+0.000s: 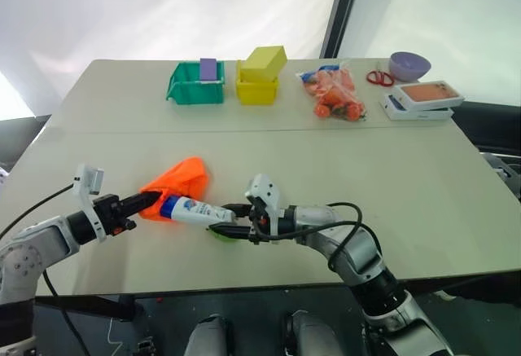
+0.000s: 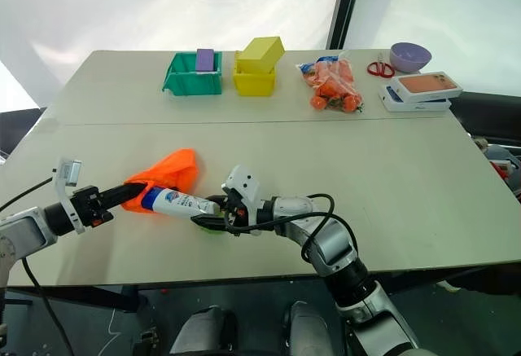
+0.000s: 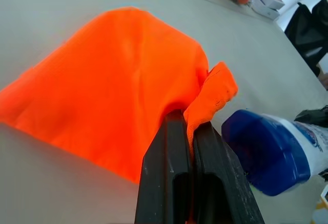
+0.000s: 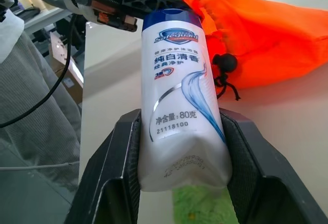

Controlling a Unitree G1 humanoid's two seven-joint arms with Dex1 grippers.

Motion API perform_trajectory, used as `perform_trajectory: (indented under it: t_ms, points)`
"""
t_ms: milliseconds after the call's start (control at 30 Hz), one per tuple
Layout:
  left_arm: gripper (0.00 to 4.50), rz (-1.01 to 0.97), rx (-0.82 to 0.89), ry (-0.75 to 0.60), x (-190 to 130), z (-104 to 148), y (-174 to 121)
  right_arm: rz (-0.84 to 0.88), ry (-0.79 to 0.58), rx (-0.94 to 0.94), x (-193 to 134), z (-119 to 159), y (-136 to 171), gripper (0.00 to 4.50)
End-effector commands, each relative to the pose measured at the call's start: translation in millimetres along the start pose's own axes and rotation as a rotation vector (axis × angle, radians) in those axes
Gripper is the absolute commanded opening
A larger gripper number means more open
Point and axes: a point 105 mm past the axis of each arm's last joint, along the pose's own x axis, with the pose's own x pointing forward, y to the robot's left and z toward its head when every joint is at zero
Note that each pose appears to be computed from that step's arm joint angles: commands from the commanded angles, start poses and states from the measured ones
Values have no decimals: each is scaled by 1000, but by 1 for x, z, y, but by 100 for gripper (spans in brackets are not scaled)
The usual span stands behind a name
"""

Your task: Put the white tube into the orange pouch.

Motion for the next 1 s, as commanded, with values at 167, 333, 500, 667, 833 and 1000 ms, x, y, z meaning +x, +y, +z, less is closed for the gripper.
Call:
perform_trajectory:
  t_ms: [167, 333, 500, 667, 833, 1000]
  points:
    - [0, -89, 70, -45, 3, 21, -26, -10, -18, -33, 12, 11, -5, 181]
    - [0, -130, 106, -3, 8, 15, -38, -66, -44, -14, 20, 15, -14, 181]
    - [0, -129, 133, 33, 9, 8, -41, -65, -89, 3, 22, 20, -14, 181]
    - [0, -108, 142, 45, 8, 5, -36, -36, -156, 36, 15, 29, -7, 181]
    - [0, -100, 145, 41, 8, 5, -35, -47, -166, 51, 8, 27, -5, 181]
    - [0, -107, 139, 49, 8, 3, -36, -69, -200, 80, 0, 29, -2, 181]
